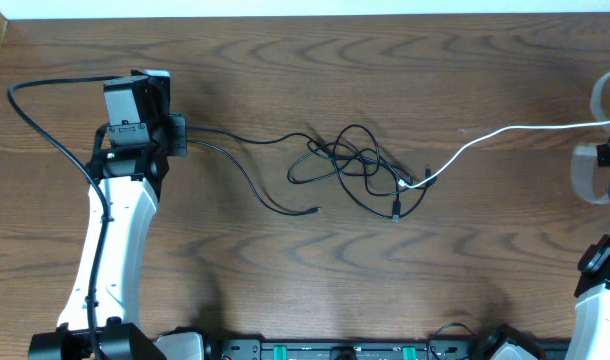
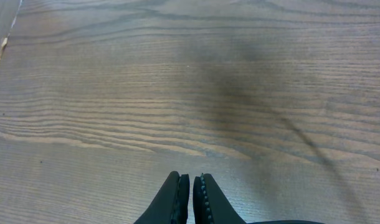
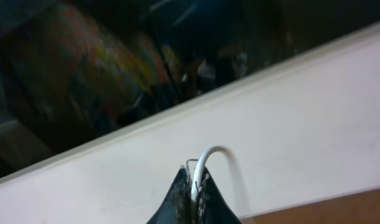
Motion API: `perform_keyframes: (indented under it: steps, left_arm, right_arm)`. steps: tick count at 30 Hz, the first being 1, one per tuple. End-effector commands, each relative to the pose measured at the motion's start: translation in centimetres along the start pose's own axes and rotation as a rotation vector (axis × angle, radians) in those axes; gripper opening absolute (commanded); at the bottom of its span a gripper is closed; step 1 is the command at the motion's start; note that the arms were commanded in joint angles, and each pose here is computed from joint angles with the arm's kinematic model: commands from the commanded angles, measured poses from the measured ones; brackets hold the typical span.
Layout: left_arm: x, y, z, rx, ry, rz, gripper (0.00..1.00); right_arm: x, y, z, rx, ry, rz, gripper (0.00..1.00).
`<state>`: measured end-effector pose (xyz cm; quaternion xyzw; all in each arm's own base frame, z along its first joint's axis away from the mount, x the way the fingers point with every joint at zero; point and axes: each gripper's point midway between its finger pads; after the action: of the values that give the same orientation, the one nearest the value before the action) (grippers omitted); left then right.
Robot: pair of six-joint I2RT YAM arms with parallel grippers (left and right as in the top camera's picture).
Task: Untangle cables
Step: 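Grasp the white cable with the right gripper and pull it rightward, then lift the white cable with the right gripper up and off the table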
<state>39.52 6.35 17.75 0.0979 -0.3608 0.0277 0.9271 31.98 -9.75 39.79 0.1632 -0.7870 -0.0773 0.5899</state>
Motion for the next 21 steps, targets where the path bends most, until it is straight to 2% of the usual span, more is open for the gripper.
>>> perform_keyframes:
  steps: [1, 4, 8, 12, 21]
  left_arm:
    - [0.4, 0.4, -0.1, 0.013, -0.002, 0.011, 0.07]
    - [0.3, -0.1, -0.1, -0.014, -0.002, 0.014, 0.07]
    - [0.6, -2.7, 0.1, -0.170, -0.017, 0.014, 0.08]
    - [0.9, -4.8, 0.6, -0.292, -0.031, 0.011, 0.08]
    - [1.0, -10.0, 2.1, -0.464, -0.045, -0.056, 0.07]
  right_arm:
    - [2.1, -0.5, -0.1, -0.049, -0.068, 0.094, 0.01]
    - [3.7, -0.7, -0.2, -0.075, -0.109, 0.104, 0.01]
    - [4.5, -0.4, -0.8, -0.056, -0.124, -0.019, 0.01]
    - [3.5, 0.6, -1.6, -0.006, -0.094, -0.133, 0.01]
    - [-0.1, 6.7, -4.2, 0.178, -0.009, -0.216, 0.01]
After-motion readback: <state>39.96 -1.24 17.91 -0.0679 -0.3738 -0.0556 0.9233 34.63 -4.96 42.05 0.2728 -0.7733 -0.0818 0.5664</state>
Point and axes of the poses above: each gripper's point midway between its finger pads, its own z axis back along the fingers, its own y axis along the line the jaws close on, x = y × z, and after that the axes turned 4 degrees about z, right-handed
